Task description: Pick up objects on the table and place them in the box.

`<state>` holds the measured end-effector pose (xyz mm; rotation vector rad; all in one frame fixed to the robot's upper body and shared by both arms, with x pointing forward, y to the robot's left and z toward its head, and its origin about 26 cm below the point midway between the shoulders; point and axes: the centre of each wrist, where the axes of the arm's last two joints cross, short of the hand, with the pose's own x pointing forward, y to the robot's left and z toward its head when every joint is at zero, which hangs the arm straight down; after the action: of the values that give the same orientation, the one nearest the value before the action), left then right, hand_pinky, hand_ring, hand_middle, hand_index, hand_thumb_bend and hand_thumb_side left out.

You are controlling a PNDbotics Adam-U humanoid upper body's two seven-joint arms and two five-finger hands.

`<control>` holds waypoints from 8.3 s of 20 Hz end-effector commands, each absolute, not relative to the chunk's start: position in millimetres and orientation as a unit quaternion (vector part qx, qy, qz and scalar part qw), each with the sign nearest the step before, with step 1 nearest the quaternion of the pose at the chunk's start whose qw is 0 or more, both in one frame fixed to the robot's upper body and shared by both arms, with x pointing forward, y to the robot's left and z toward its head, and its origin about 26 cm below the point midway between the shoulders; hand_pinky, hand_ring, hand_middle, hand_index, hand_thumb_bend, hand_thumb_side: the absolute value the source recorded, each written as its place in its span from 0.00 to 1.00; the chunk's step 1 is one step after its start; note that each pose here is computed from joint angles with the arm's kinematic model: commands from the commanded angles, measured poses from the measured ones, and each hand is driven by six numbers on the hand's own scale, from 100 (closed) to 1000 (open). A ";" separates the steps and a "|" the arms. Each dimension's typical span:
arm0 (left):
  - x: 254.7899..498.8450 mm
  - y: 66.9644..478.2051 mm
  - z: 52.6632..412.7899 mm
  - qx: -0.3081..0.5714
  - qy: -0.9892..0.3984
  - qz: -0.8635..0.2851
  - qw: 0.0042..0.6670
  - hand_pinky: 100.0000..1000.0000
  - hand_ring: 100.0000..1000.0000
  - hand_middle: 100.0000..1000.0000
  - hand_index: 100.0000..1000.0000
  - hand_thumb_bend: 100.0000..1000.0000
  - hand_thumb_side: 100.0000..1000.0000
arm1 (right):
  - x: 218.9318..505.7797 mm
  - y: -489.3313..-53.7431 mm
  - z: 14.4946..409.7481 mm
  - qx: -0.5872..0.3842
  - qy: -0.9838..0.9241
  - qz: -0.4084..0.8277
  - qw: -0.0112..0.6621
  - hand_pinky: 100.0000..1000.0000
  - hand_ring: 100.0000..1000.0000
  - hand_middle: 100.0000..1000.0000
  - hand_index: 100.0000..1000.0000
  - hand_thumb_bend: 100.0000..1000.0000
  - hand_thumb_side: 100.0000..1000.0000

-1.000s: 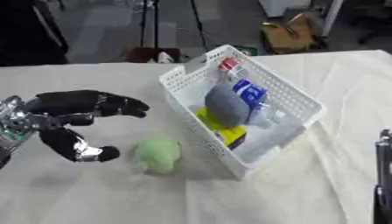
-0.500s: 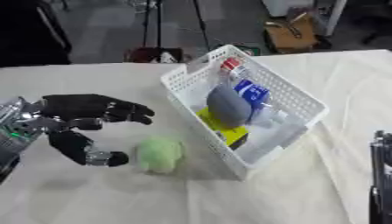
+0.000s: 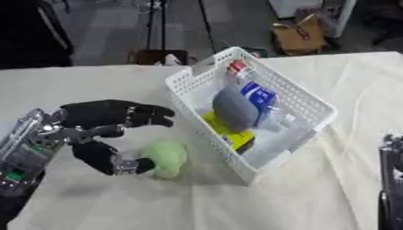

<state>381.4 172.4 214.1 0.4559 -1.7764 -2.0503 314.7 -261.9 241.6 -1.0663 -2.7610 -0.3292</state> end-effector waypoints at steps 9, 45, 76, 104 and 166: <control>393.0 170.9 200.7 0.245 -0.582 -0.755 0.179 0.89 0.99 1.00 1.00 0.38 0.80 | 311.9 -261.4 250.7 -0.350 -0.927 -0.119 0.063 0.74 0.67 0.57 0.75 0.00 0.91; 415.4 174.9 168.7 0.318 -0.542 -0.754 0.191 0.83 0.98 0.98 0.97 0.06 0.70 | 312.4 -260.0 253.7 -0.344 -0.928 -0.127 0.060 0.74 0.67 0.57 0.75 0.00 0.91; 406.2 172.4 189.7 0.365 -0.588 -0.703 0.165 0.69 0.75 0.75 0.45 0.00 0.33 | 312.2 -261.0 253.2 -0.349 -0.925 -0.141 0.054 0.74 0.67 0.57 0.75 0.00 0.88; 334.0 173.3 274.7 0.432 -0.671 -0.596 0.084 0.68 0.73 0.75 0.41 0.00 0.24 | 312.1 -261.5 253.0 -0.357 -0.922 -0.145 0.048 0.75 0.67 0.57 0.75 0.00 0.86; 453.4 142.8 281.0 0.488 -0.655 -0.577 0.006 0.77 0.98 1.00 1.00 0.39 0.68 | 314.8 -238.7 260.0 -0.296 -0.943 -0.146 0.040 0.75 0.67 0.57 0.75 0.00 0.85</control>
<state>457.0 142.3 267.3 1.4920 -2.0155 -1.8329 318.1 -239.2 252.3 -0.9106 -2.8547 -0.4394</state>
